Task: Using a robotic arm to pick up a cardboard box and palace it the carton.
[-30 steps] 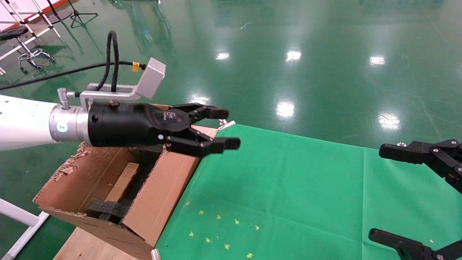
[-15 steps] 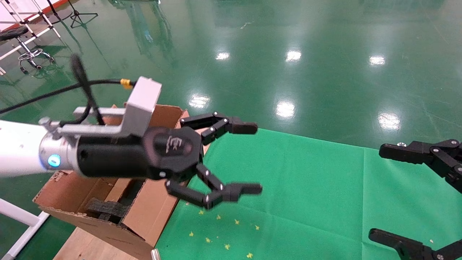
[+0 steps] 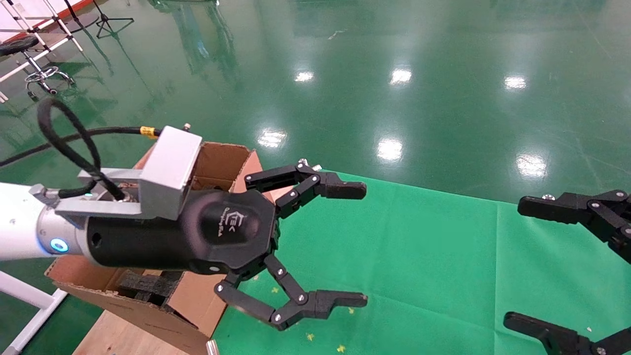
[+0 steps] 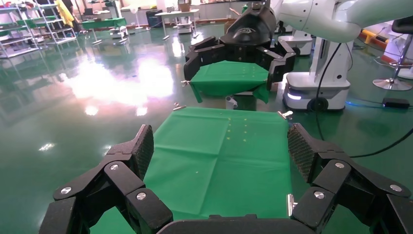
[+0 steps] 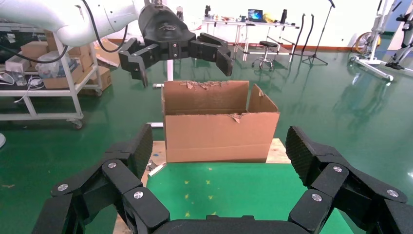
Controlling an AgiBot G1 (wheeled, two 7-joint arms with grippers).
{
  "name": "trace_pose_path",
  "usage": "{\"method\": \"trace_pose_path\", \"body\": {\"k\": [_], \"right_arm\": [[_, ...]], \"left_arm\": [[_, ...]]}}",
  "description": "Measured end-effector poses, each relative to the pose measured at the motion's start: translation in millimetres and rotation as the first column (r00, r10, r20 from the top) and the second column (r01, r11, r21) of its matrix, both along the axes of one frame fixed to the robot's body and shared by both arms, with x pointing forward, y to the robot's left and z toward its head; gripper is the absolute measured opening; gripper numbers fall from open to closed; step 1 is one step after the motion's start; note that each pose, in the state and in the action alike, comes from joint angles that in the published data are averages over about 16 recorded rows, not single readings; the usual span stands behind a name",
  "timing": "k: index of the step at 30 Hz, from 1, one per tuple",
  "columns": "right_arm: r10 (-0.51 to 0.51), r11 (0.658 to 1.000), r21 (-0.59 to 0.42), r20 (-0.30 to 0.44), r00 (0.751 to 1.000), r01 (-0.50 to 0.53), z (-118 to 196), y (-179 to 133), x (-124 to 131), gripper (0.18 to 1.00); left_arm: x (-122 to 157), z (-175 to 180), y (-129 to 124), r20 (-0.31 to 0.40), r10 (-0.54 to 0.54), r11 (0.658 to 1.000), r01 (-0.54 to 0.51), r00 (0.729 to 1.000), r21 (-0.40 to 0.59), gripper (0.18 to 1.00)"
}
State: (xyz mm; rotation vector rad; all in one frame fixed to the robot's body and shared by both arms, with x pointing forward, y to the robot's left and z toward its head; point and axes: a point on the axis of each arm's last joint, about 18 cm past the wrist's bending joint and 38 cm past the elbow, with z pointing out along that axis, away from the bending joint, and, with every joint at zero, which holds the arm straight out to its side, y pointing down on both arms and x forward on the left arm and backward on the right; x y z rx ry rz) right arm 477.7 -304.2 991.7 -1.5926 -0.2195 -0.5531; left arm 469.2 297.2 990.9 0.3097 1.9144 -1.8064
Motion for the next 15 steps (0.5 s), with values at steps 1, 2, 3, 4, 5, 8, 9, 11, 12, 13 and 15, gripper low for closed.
{"method": "trace_pose_path", "body": {"k": [1, 2, 3, 4, 5, 8, 9, 11, 12, 13, 15], "right_arm": [[0.0, 1.0, 0.0, 0.0, 1.0, 0.0, 0.0, 0.0, 0.0, 1.001], [0.0, 1.0, 0.0, 0.0, 1.0, 0.0, 0.0, 0.0, 0.0, 1.001], [0.0, 1.0, 0.0, 0.0, 1.0, 0.0, 0.0, 0.0, 0.0, 1.001], [0.0, 1.0, 0.0, 0.0, 1.0, 0.0, 0.0, 0.0, 0.0, 1.001], [0.0, 1.0, 0.0, 0.0, 1.0, 0.0, 0.0, 0.0, 0.0, 1.001], [0.0, 1.0, 0.0, 0.0, 1.0, 0.0, 0.0, 0.0, 0.0, 1.001], [0.0, 1.0, 0.0, 0.0, 1.0, 0.0, 0.0, 0.0, 0.0, 1.001], [0.0, 1.0, 0.0, 0.0, 1.0, 0.0, 0.0, 0.0, 0.0, 1.001], [0.0, 1.0, 0.0, 0.0, 1.0, 0.0, 0.0, 0.0, 0.0, 1.001], [0.0, 1.0, 0.0, 0.0, 1.0, 0.0, 0.0, 0.0, 0.0, 1.001], [0.0, 1.0, 0.0, 0.0, 1.0, 0.0, 0.0, 0.0, 0.0, 1.001]], "left_arm": [[0.1, 0.1, 0.1, -0.001, 0.001, 1.0, -0.001, 1.0, 0.0, 1.001], [0.6, 0.2, 0.3, -0.002, 0.002, 1.0, -0.002, 1.0, 0.0, 1.001], [1.0, 0.3, 0.6, -0.004, 0.003, 1.0, -0.003, 1.0, 0.0, 1.001], [1.5, 0.5, 0.8, -0.005, 0.005, 1.0, -0.005, 1.0, 0.0, 1.001], [2.0, 0.6, 1.0, -0.006, 0.006, 1.0, -0.006, 1.0, 0.0, 1.001], [3.2, 0.8, 1.6, -0.01, 0.01, 1.0, -0.01, 1.0, 0.0, 1.001], [3.5, 0.9, 1.7, -0.011, 0.011, 1.0, -0.011, 1.0, 0.001, 1.001], [4.1, 0.9, 2.0, -0.012, 0.013, 1.0, -0.013, 1.0, 0.001, 1.001], [4.4, 1.0, 2.1, -0.013, 0.014, 1.0, -0.014, 1.0, 0.001, 1.001], [4.6, 1.0, 2.2, -0.014, 0.015, 1.0, -0.015, 1.0, 0.001, 1.001], [5.0, 1.1, 2.4, -0.015, 0.016, 1.0, -0.016, 1.0, 0.002, 1.001]]}}
